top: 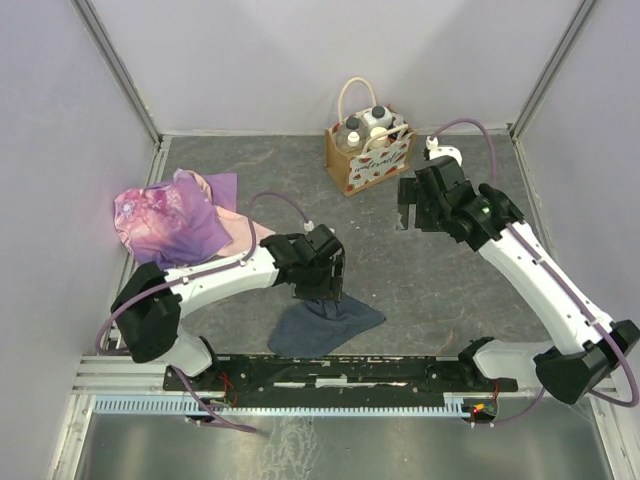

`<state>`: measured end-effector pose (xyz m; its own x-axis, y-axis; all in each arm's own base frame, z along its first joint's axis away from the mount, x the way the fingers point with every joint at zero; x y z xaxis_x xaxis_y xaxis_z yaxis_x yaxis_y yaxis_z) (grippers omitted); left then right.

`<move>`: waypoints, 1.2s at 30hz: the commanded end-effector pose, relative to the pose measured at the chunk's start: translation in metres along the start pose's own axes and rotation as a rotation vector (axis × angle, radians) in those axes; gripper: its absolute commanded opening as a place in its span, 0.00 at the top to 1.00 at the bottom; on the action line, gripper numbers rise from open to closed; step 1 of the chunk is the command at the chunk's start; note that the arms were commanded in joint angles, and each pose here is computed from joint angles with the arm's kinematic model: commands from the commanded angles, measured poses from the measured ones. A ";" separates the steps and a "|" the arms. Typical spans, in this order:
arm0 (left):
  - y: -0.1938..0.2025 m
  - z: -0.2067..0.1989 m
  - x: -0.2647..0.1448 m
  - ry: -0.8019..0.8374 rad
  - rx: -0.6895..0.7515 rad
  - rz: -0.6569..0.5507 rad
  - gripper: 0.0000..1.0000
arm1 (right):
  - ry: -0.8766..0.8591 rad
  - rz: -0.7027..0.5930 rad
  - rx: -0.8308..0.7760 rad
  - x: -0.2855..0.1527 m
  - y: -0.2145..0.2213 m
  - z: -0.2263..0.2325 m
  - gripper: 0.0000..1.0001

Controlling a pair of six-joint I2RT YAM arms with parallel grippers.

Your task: Take the personal care products out of the canvas bag

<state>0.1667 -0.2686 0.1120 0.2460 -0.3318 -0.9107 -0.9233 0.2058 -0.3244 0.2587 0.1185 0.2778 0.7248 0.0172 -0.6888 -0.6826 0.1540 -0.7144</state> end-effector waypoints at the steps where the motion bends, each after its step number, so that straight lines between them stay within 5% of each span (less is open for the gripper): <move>1: 0.007 -0.018 0.005 0.028 -0.033 0.009 0.26 | -0.039 0.043 0.020 0.008 0.003 0.013 0.00; 12: 0.049 -0.016 0.036 -0.017 0.105 0.194 0.25 | -0.004 0.004 0.010 0.004 0.001 0.003 0.00; 19: 0.029 0.015 0.040 -0.184 0.114 0.165 0.21 | 0.005 0.000 -0.019 0.003 -0.001 0.000 0.00; 25: 0.010 0.114 0.051 -0.224 -0.241 0.222 0.22 | 0.001 -0.022 -0.028 0.000 -0.008 0.000 0.00; 33: -0.023 0.300 -0.038 -0.457 -0.772 -0.076 0.21 | -0.008 -0.015 -0.059 -0.002 -0.012 0.002 0.00; 36: -0.015 0.340 -0.076 -0.473 -0.952 -0.191 0.21 | -0.012 -0.016 -0.054 -0.003 -0.008 0.000 0.00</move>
<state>0.2715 0.0017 0.0639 0.2393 0.0383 -0.9702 -0.7806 -0.5866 -0.2157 0.2616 0.1209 0.2698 0.6997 0.0196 -0.7142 -0.7126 0.0918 -0.6956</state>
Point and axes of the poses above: each gripper's point midway between its finger pads, its own x axis out along the fingers, its own z axis along the line the jaws close on, y = z × x, the point moved 3 cm from there along -x, back along the fingers, and after that the axes turned 7 degrees about x, right-handed, at the moved point
